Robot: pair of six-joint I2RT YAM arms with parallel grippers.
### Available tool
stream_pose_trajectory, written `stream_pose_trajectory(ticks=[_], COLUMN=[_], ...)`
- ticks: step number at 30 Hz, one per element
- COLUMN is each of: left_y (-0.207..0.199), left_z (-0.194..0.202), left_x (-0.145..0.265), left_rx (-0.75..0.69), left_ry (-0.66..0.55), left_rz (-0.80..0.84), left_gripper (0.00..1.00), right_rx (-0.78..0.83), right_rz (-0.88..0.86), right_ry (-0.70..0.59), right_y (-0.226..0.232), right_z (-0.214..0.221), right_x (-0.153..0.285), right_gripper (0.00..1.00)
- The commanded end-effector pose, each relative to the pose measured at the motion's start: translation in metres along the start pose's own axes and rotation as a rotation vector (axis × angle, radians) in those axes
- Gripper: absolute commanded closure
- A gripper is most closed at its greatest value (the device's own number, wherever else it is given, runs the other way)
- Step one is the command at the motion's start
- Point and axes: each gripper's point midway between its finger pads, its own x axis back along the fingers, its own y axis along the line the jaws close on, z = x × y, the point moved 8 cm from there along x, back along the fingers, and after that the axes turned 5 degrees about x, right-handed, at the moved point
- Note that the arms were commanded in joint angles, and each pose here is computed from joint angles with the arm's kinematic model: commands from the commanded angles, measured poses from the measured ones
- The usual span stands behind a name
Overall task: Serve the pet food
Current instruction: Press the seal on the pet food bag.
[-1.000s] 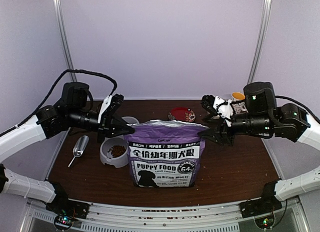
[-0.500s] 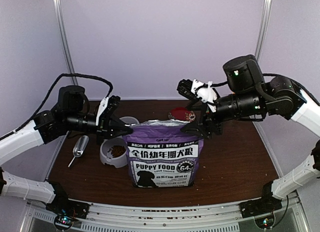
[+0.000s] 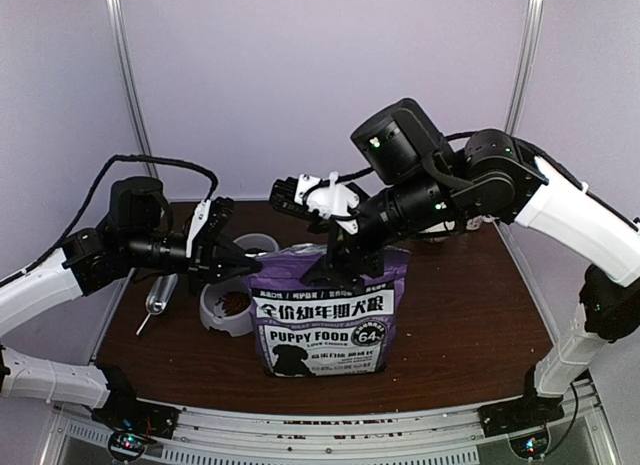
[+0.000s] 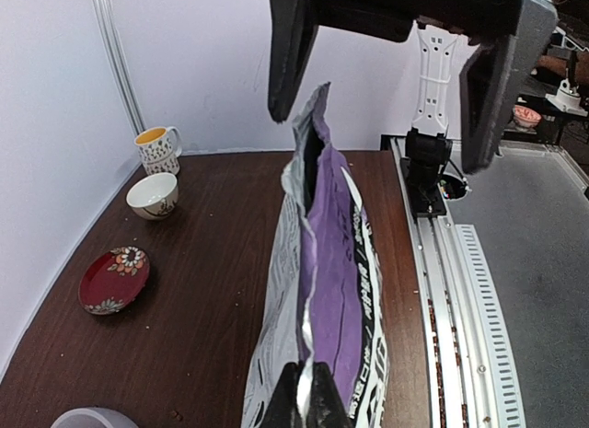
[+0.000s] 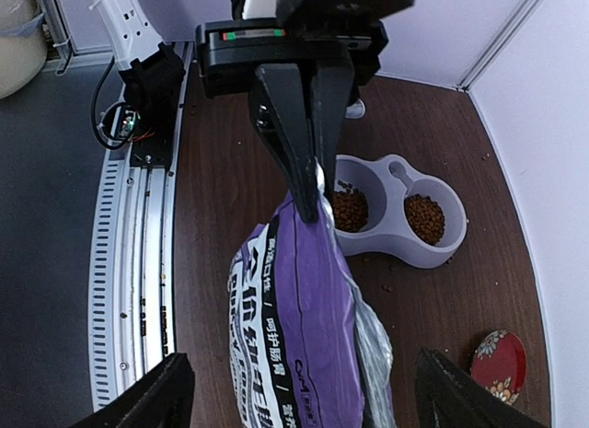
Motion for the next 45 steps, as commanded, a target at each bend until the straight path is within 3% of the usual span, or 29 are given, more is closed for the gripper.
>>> stream_pose_trajectory(ticks=[1,22,37,43,45], left_y=[-0.003,-0.007,-0.008,-0.009,-0.009], left_z=[-0.013,-0.011,-0.01,-0.01,-0.01], left_x=[0.006,0.007,0.009,0.009,0.009], left_rx=[-0.062,-0.073,-0.08,-0.085,-0.087], left_ry=[-0.069,-0.077,-0.08,-0.084,-0.085], left_rz=[-0.012,-0.005,-0.013,-0.013,-0.01], left_gripper=[1.0,1.0,1.0,1.0,1.0], right_rx=[0.04,0.076,0.068,0.055,0.055], right_rz=[-0.057,-0.129,-0.163,-0.18,-0.177], right_ry=[-0.009,0.015,0.062,0.077,0.073], right_y=[0.008,0.021,0.03,0.033,0.033], right_z=[-0.015,-0.027,-0.022,-0.018,-0.018], right_x=[-0.007,-0.043,-0.05,-0.049,-0.048], right_gripper=[0.15,0.2,0.38,0.76,0.78])
